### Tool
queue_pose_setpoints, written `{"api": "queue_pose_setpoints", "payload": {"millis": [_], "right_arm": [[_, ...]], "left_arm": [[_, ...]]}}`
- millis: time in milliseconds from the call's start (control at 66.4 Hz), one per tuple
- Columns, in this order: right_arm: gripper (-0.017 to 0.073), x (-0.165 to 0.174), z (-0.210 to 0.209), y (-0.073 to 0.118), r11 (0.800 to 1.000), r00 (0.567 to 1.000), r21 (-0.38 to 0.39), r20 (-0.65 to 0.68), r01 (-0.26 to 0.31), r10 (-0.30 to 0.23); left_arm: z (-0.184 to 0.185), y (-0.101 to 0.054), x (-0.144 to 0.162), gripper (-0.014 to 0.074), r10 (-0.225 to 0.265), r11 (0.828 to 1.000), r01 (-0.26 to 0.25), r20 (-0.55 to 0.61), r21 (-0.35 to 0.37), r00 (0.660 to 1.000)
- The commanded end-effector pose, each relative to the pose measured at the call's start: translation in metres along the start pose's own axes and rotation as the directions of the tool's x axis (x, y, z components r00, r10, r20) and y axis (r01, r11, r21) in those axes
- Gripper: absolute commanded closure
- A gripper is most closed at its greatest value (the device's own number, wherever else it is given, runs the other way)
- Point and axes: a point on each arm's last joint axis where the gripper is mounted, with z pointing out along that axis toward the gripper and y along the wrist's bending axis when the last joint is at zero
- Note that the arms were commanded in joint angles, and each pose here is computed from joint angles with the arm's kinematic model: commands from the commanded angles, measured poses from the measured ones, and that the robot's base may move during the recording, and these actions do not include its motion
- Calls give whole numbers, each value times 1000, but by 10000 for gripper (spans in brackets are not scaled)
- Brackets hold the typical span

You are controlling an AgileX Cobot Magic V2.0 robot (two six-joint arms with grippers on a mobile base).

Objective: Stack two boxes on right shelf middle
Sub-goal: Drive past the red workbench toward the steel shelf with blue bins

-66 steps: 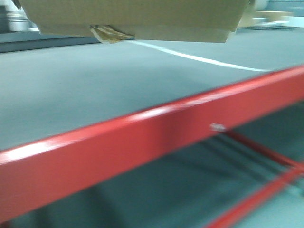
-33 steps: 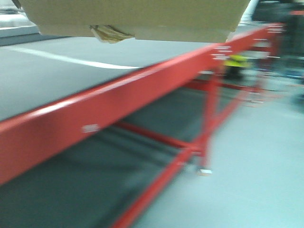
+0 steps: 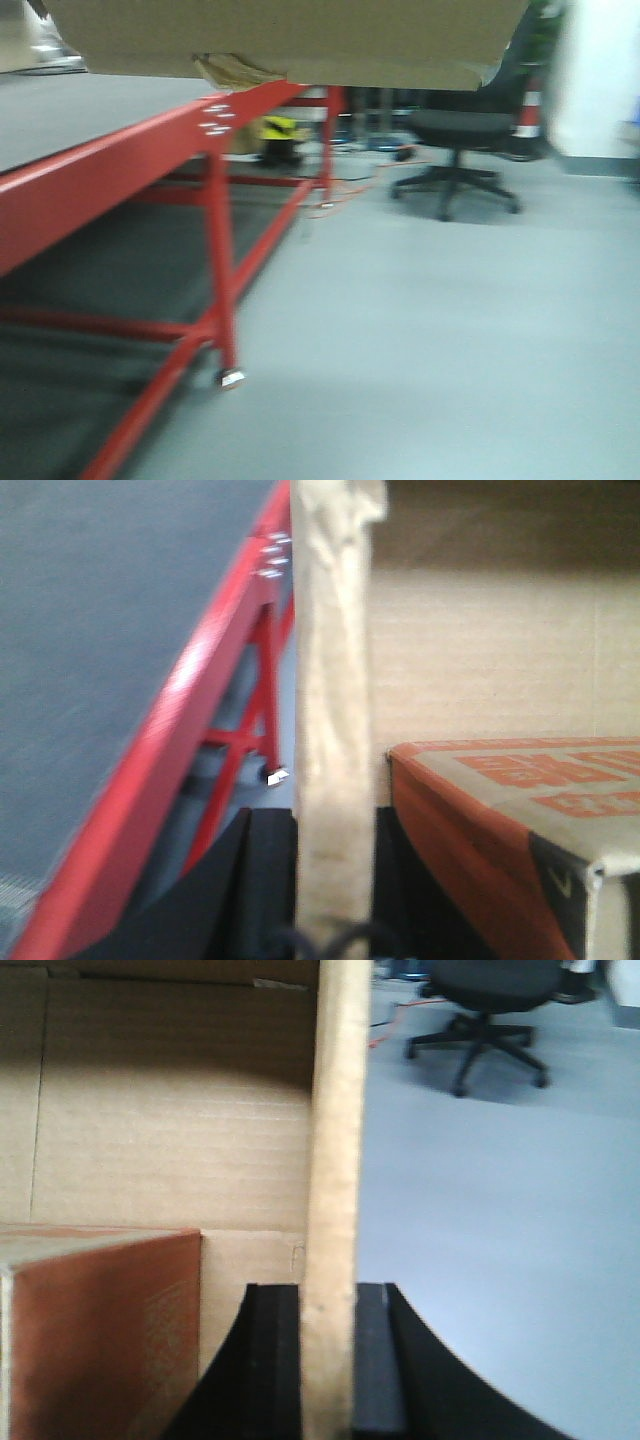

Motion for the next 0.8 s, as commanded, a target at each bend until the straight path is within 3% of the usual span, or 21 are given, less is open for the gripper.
{"api": "queue_pose_setpoints", "payload": {"millis": [0,271,784], "right_arm": [[721,-10,-5,-2,1000,998,-4,64,16,-15],[721,-11,-5,-2,1000,997,-11,72,16,-15],[721,-24,-8,10,990,975,-137,221,35,-3]], "left_arm": [[-7,0,-9,705,-8,999,6,69,33,998],[-7,0,-9,705,-8,999,6,69,33,998],[-7,0,-9,705,-8,999,6,69,33,998]]}}
